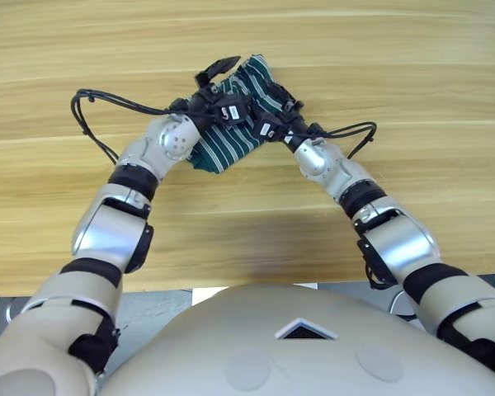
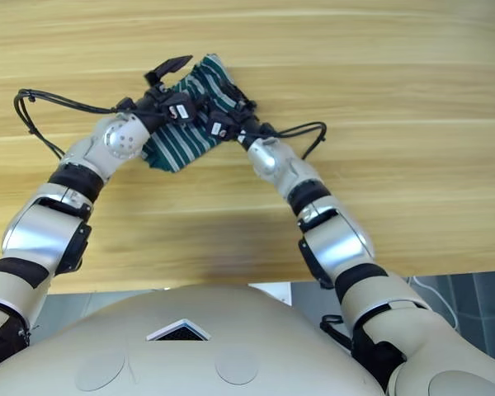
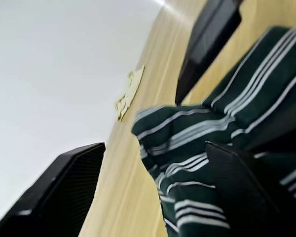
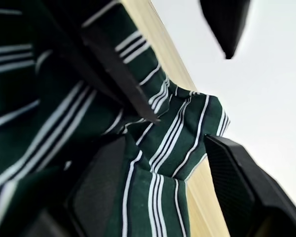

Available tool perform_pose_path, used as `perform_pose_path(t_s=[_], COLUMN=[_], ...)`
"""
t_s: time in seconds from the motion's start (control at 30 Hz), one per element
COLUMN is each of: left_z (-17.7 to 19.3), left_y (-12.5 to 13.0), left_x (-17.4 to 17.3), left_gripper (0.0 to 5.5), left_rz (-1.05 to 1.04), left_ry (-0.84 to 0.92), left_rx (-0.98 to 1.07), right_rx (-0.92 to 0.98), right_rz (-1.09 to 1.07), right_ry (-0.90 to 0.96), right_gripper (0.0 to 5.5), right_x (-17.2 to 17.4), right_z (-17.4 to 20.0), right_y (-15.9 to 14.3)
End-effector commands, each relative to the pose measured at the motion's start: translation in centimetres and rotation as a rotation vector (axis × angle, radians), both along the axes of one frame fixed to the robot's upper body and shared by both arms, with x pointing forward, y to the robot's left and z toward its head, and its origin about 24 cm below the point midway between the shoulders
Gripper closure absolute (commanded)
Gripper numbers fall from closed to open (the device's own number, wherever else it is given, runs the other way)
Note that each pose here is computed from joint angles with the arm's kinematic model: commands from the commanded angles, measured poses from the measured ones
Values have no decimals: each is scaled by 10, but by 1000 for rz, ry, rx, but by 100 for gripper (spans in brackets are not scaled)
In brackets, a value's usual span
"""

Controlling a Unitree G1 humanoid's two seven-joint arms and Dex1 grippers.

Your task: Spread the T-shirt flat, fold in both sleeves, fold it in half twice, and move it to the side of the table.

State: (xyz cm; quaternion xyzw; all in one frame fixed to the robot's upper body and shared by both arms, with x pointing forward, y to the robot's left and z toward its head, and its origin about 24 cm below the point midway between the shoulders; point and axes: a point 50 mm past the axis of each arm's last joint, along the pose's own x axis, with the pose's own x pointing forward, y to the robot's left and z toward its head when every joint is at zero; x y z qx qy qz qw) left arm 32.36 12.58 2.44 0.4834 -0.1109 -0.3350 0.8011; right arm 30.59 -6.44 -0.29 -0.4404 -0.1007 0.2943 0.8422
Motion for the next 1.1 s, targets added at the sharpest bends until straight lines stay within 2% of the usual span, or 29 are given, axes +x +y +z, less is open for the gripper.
perform_pose_path(t_s=[0.03,0.23,0.37,0.43,0.53,0.77,0.9,1.0,1.1], left_z=[-8,-7,0,2,5,-7,12,27,30], left_y=[7,36,44,42,39,53,53,67,66], left_x=[5,14,16,16,16,14,22,27,18], left_gripper=[174,174,174,174,174,174,174,174,174], left_rz=[56,219,252,238,218,344,378,478,409], left_ry=[42,10,-20,-30,-31,76,17,-46,-109], left_rx=[24,42,3,-22,-71,-101,-288,-451,-513], right_rx=[-25,-39,0,163,586,941,806,689,592], right_rz=[7,3,-7,-8,-24,71,49,56,24], right_ry=[13,15,2,26,113,183,226,290,303], right_gripper=[256,256,256,256,256,256,256,256,256], right_x=[-1,-1,2,4,11,-5,-2,9,27], right_z=[-4,-5,1,14,50,99,89,73,67], right_y=[1,-4,-3,2,-2,-29,-19,-5,1])
